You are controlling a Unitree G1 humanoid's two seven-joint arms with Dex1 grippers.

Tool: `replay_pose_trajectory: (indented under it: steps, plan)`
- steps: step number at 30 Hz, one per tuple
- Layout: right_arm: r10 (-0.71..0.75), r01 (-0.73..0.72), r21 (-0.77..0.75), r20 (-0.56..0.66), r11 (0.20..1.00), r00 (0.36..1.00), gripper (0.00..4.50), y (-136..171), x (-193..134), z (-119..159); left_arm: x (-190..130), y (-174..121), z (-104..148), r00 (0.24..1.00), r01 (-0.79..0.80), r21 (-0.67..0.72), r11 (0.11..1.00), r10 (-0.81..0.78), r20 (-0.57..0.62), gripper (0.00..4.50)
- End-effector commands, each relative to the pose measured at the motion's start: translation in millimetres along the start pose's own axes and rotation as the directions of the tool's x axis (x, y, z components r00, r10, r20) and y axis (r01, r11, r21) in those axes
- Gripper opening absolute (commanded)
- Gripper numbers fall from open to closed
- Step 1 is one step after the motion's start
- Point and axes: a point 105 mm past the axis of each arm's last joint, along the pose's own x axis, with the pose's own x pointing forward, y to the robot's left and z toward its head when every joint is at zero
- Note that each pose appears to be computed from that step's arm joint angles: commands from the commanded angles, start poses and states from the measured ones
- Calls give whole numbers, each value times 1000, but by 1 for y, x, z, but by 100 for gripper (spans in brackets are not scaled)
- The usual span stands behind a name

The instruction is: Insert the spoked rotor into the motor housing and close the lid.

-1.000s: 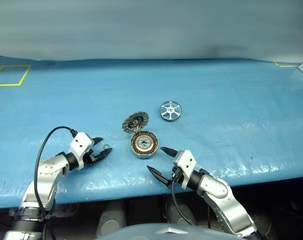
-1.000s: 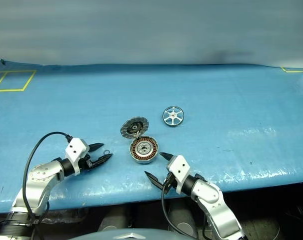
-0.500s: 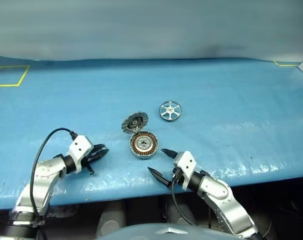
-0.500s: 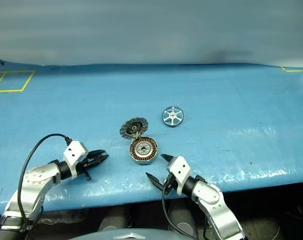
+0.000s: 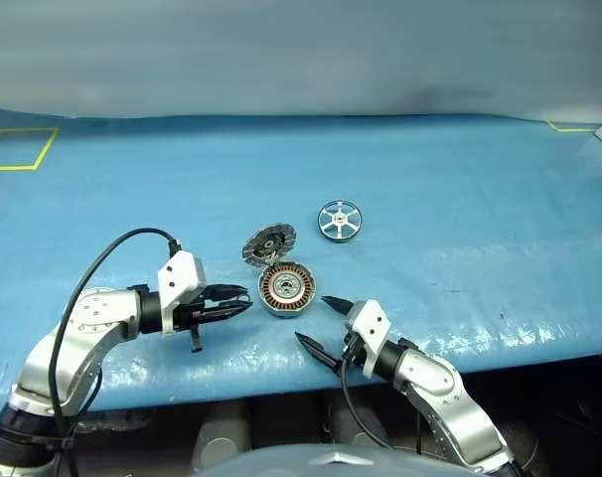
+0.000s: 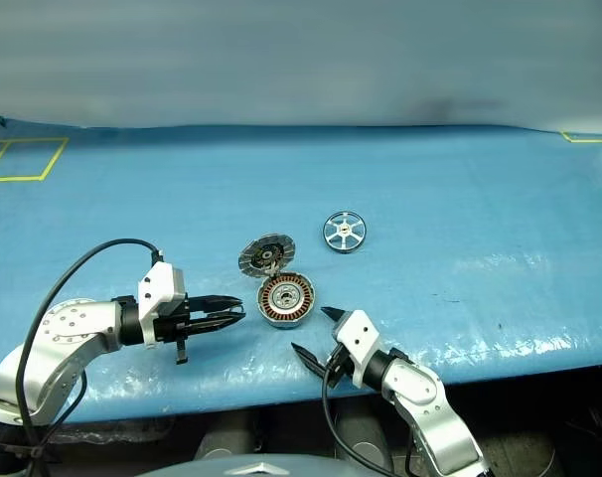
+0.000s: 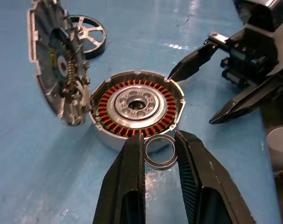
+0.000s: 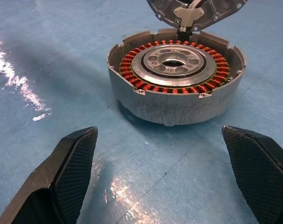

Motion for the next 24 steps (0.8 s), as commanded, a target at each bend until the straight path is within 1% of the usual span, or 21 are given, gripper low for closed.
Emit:
replay_pose_trajectory:
  steps: [1,4,8,13,18,24]
  plan:
    - [-14,14,-10,31,1000,999,450,-1,-1,9,12,-5,13,1000,23,80,997,-24,11,64]
    - [-17,17,-10,27,1000,999,450,-1,-2,7,21,1,10,1000,-14,107,994,17,-25,64]
    - [-24,24,-7,24,1000,999,450,0,-2,6,36,-1,10,999,-31,93,995,32,-9,64]
    - [-31,31,-1,26,1000,999,450,0,-2,6,50,-2,6,998,-60,76,995,62,-25,64]
    - [-31,31,2,26,1000,999,450,-1,0,6,58,4,1,991,-118,72,990,122,-47,64]
    - [-32,32,5,24,999,999,450,-1,1,6,68,7,-1,986,-154,66,986,157,-54,64]
